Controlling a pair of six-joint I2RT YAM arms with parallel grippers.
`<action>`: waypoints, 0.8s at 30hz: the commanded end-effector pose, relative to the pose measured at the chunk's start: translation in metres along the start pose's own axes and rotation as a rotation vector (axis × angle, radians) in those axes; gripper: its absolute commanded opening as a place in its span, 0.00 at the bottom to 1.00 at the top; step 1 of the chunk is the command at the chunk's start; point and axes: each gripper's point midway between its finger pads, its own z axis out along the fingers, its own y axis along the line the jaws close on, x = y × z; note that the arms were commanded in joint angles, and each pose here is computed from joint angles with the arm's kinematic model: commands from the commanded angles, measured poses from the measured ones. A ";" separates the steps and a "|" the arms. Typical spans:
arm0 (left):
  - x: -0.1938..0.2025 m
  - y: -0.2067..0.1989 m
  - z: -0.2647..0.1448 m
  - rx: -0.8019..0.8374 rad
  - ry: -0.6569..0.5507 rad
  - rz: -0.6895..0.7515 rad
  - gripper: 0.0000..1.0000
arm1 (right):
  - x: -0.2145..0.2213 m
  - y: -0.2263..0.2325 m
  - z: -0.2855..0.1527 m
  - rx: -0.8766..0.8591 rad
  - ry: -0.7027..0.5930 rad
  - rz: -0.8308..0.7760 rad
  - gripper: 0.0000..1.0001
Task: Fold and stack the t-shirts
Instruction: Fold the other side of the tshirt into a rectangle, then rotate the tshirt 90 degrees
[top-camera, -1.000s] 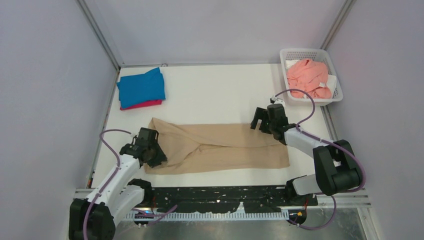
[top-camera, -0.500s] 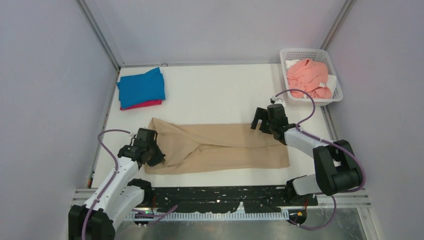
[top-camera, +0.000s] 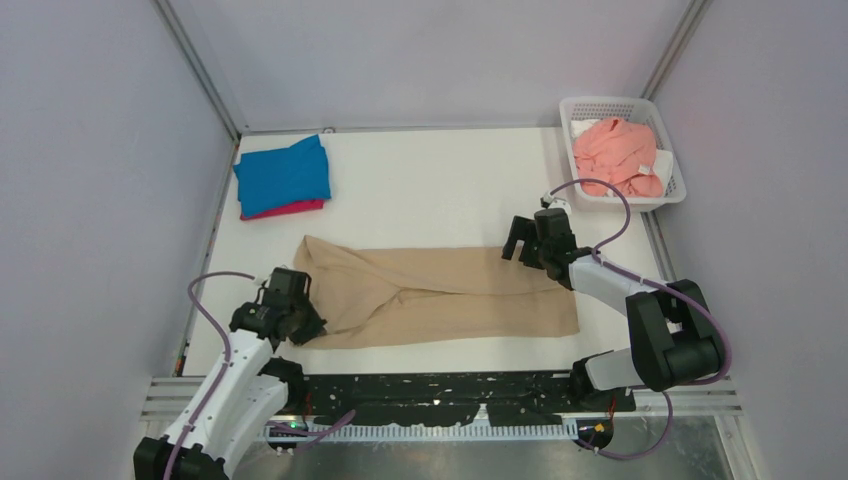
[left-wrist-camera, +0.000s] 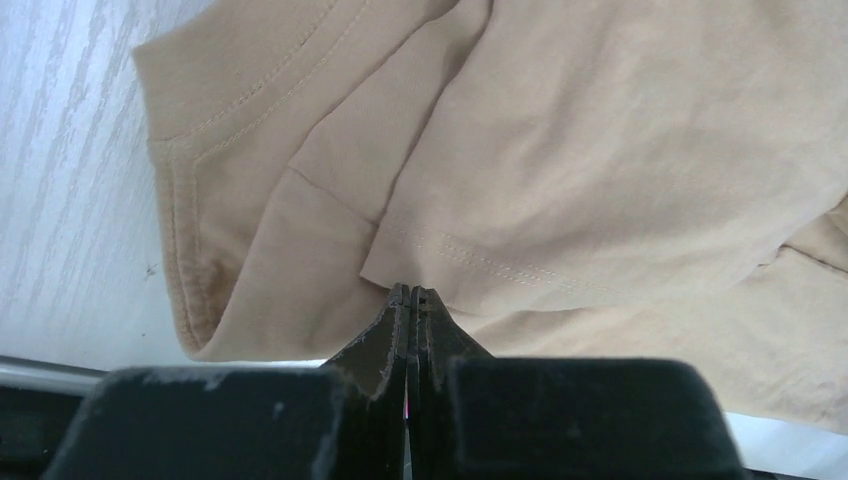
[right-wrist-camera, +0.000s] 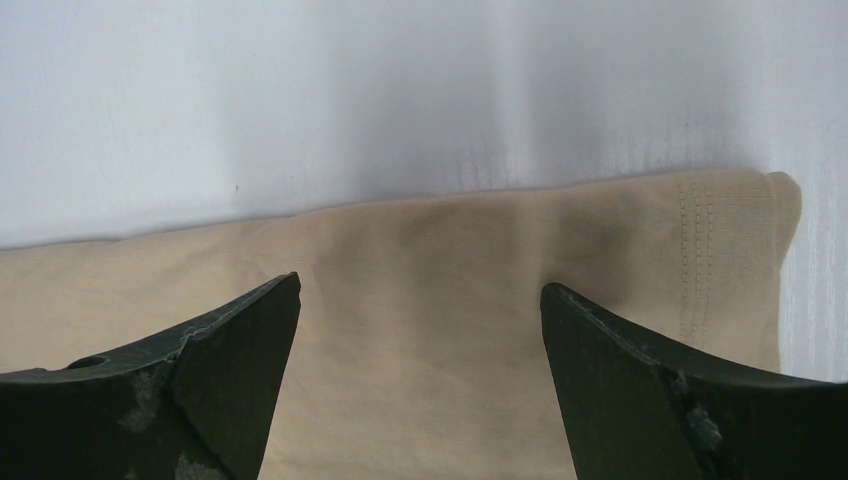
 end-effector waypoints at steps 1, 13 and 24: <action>-0.008 -0.003 -0.003 -0.004 -0.027 -0.034 0.00 | -0.022 0.005 -0.002 0.000 -0.061 0.005 0.95; -0.046 -0.083 0.004 0.240 -0.038 -0.025 0.62 | -0.017 -0.014 0.015 0.089 0.037 0.061 0.95; -0.081 -0.121 0.031 0.206 -0.007 0.021 0.95 | -0.048 -0.021 0.057 0.157 0.086 0.114 0.96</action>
